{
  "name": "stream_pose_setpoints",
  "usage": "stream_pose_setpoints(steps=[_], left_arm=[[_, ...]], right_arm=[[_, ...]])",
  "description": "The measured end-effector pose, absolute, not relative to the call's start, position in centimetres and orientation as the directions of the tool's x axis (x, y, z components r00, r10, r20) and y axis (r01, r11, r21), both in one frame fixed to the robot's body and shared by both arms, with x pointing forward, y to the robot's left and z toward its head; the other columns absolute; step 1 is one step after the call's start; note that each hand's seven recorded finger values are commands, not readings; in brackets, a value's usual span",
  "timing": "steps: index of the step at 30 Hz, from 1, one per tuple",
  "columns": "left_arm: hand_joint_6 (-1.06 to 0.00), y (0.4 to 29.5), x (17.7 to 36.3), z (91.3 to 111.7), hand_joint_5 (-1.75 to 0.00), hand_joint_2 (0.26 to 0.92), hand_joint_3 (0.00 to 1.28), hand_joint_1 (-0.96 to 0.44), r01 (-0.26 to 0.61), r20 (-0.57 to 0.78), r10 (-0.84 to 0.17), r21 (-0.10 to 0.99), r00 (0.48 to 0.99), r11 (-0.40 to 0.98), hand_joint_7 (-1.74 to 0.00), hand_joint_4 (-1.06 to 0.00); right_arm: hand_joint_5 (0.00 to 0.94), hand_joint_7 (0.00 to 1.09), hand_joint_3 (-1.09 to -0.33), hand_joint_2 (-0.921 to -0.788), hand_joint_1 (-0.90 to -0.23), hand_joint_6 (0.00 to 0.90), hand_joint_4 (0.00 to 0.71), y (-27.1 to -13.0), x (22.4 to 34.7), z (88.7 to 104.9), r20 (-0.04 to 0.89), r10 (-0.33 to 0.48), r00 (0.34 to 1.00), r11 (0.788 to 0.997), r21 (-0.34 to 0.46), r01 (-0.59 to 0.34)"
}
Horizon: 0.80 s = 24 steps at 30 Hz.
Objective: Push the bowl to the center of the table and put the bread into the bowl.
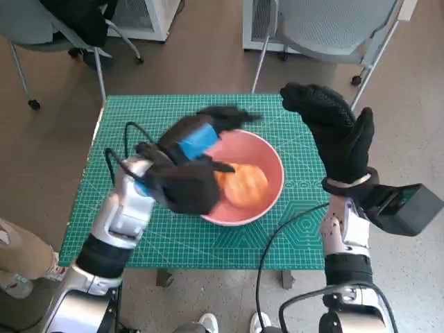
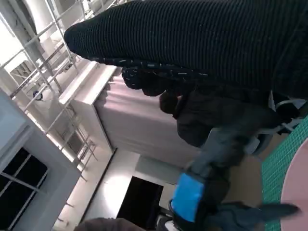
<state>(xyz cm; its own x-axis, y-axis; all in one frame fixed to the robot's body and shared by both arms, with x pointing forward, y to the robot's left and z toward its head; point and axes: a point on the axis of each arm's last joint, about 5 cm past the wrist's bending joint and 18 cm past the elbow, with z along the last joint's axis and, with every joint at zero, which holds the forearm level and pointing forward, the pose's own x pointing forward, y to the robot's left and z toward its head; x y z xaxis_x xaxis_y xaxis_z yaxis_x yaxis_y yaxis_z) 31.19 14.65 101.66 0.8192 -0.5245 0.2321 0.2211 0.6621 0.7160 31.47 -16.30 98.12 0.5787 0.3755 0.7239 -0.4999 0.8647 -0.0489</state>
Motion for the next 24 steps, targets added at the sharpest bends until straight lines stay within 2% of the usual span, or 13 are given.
stream_pose_setpoints(steps=[4,8,15,19,24], left_arm=[[-0.15,16.0,31.5,100.4,0.00,0.914,0.06,-0.54,0.255,0.336,-0.481,0.538,0.810,0.804,-0.02,0.00],[-0.12,16.8,31.5,99.6,0.00,0.919,0.12,-0.56,0.302,0.404,-0.435,0.352,0.805,0.886,0.00,0.00],[-0.11,17.4,30.8,98.8,0.00,0.921,0.20,-0.59,0.369,0.545,-0.324,0.029,0.773,0.929,0.00,0.00],[-0.13,17.8,30.3,98.6,0.00,0.921,0.22,-0.60,0.368,0.579,-0.288,-0.022,0.763,0.930,-0.01,0.00],[-0.14,18.2,29.6,98.6,0.00,0.921,0.23,-0.60,0.356,0.614,-0.272,-0.016,0.741,0.934,-0.02,0.00]], right_arm=[[0.003,0.25,-0.869,-0.921,-0.674,-0.001,0.064,-16.3,31.5,98.2,0.726,0.374,0.577,0.865,-0.049,-0.499],[0.003,0.25,-0.868,-0.921,-0.676,-0.001,0.065,-16.3,31.5,98.3,0.729,0.375,0.572,0.865,-0.053,-0.499],[0.003,0.26,-0.865,-0.921,-0.676,-0.001,0.065,-16.1,31.5,98.7,0.744,0.382,0.548,0.860,-0.070,-0.505],[0.001,0.26,-0.864,-0.921,-0.674,-0.001,0.062,-15.9,31.5,98.9,0.752,0.388,0.534,0.858,-0.083,-0.507],[0.000,0.26,-0.866,-0.921,-0.669,-0.001,0.058,-15.7,31.4,99.2,0.765,0.392,0.511,0.857,-0.100,-0.506]])
